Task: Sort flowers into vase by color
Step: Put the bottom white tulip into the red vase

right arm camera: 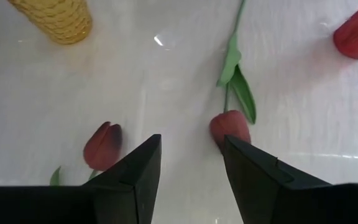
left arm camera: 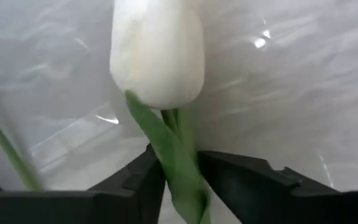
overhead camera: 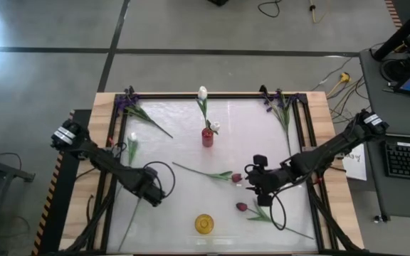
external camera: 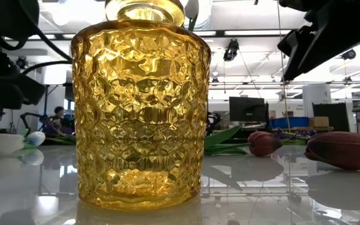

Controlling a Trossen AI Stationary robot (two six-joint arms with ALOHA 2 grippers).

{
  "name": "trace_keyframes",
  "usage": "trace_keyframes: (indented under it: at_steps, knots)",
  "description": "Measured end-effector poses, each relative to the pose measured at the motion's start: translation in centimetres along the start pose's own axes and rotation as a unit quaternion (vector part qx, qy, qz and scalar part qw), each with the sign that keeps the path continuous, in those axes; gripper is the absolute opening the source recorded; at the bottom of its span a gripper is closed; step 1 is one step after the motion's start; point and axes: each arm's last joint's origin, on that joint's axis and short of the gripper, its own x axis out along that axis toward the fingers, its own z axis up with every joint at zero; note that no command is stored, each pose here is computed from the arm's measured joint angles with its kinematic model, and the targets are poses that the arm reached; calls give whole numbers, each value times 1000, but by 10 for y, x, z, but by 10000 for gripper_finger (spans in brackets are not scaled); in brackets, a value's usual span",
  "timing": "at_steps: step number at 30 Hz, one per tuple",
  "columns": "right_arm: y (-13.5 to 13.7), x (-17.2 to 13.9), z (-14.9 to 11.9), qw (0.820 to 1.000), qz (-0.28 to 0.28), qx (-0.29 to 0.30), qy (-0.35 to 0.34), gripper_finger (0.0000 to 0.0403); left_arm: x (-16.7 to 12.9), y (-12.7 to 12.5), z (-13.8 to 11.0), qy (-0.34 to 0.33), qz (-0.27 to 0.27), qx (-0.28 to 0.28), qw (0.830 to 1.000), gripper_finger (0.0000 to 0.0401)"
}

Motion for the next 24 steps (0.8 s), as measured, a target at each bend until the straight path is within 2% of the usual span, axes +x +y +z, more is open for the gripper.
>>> trace_keyframes:
  at_steps: [4, 9, 13, 16, 19, 24]
  knots:
    - [3, -1, -1, 1000, 4, -2, -1, 156, -6, -4, 1, -13, 9, 6, 1000, 98]
    - [7, -12, 7, 1000, 11, -10, -4, 145, -27, -8, 5, -79, 1, 18, 997, 17]
    - [9, -20, 11, 1000, 14, -15, -6, 136, -57, -15, 10, -181, -50, 52, 981, 11]
    - [10, -23, 14, 1000, 9, -19, -22, 131, -87, -27, 14, -287, -120, 89, 946, 8]
    - [12, -22, 15, 999, -5, -23, -43, 127, -117, -40, 18, -397, -187, 115, 891, 2]
    - [16, -16, 24, 993, 0, -42, -110, 134, -157, -52, 24, -532, -231, 150, 800, 1]
